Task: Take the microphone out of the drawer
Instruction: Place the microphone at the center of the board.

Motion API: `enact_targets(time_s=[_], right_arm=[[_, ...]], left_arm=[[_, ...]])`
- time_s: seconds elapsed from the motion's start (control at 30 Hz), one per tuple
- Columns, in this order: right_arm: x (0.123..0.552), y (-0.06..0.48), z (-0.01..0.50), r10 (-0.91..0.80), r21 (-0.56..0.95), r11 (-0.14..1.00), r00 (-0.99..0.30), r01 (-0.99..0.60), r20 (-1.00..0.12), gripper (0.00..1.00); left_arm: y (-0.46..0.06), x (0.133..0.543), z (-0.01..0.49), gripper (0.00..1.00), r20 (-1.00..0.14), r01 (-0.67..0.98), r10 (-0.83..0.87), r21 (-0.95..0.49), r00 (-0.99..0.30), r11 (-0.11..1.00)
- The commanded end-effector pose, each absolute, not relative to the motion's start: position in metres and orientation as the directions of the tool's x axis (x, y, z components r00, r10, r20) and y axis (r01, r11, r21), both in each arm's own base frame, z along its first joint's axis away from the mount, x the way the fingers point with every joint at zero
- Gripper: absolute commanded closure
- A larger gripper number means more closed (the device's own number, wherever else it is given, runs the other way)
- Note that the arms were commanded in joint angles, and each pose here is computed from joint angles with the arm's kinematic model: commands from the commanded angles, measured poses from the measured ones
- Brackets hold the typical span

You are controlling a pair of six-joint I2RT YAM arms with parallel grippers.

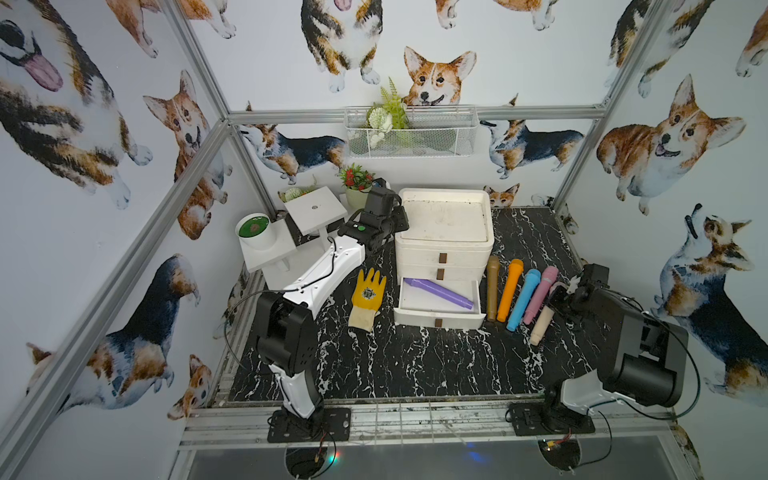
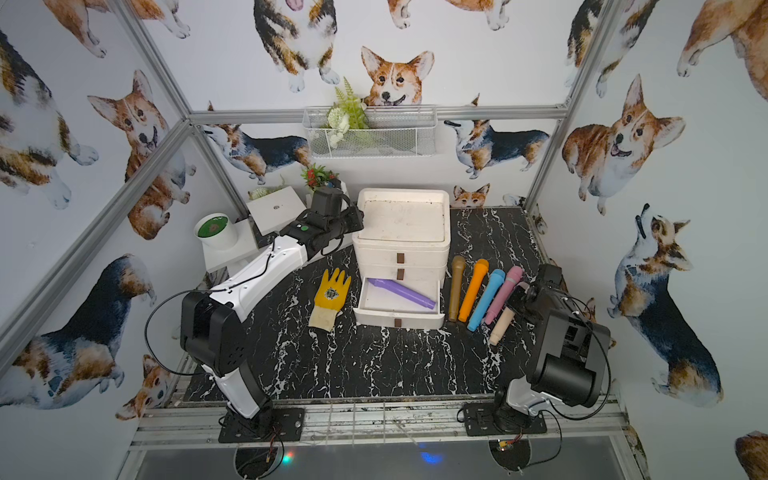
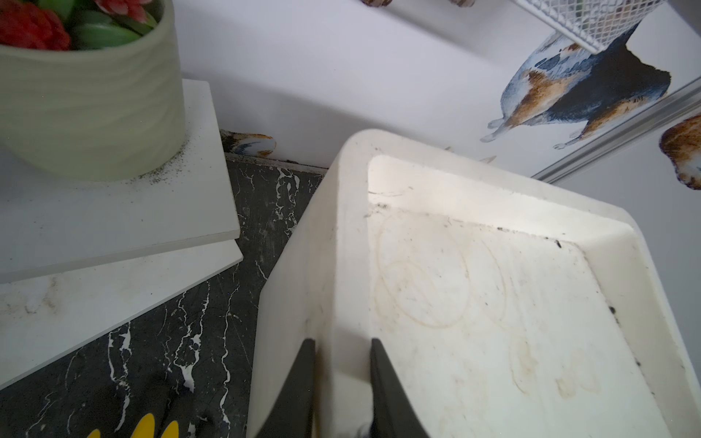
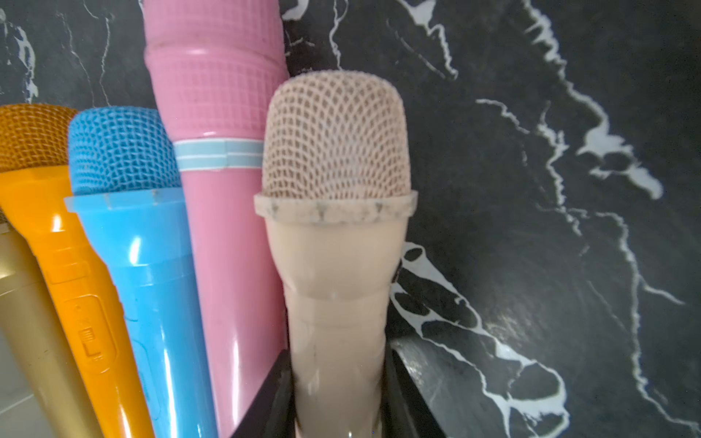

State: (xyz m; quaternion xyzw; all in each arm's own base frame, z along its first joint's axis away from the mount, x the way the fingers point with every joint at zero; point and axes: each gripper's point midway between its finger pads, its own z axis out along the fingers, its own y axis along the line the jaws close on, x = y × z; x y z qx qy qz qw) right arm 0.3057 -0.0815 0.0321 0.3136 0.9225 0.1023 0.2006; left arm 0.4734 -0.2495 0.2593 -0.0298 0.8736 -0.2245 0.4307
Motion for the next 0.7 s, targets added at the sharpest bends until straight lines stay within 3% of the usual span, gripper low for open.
enact_targets(time_s=[0.0,0.63,0.67], right_arm=[[0.2929,-0.0775,0.0239,0.634,0.299,0.77,-0.729,0.563,-0.258,0.59],[0.2979,-0.0725,0.0316,0.631,0.339,0.769,-0.727,0.542,-0.271,0.38],[0.2983,-0.0727,0.0333,0.631,0.34,0.769,-0.725,0.541,-0.275,0.33]], left_arm=[[-0.2309,0.4231,0.1886,0.86,-0.514,0.012,-0.181,-0.35,-0.838,0.937],[-0.2302,0.4245,0.193,0.85,-0.518,0.011,-0.182,-0.348,-0.836,0.937],[-0.2302,0.4245,0.1935,0.85,-0.517,0.011,-0.183,-0.349,-0.836,0.937]])
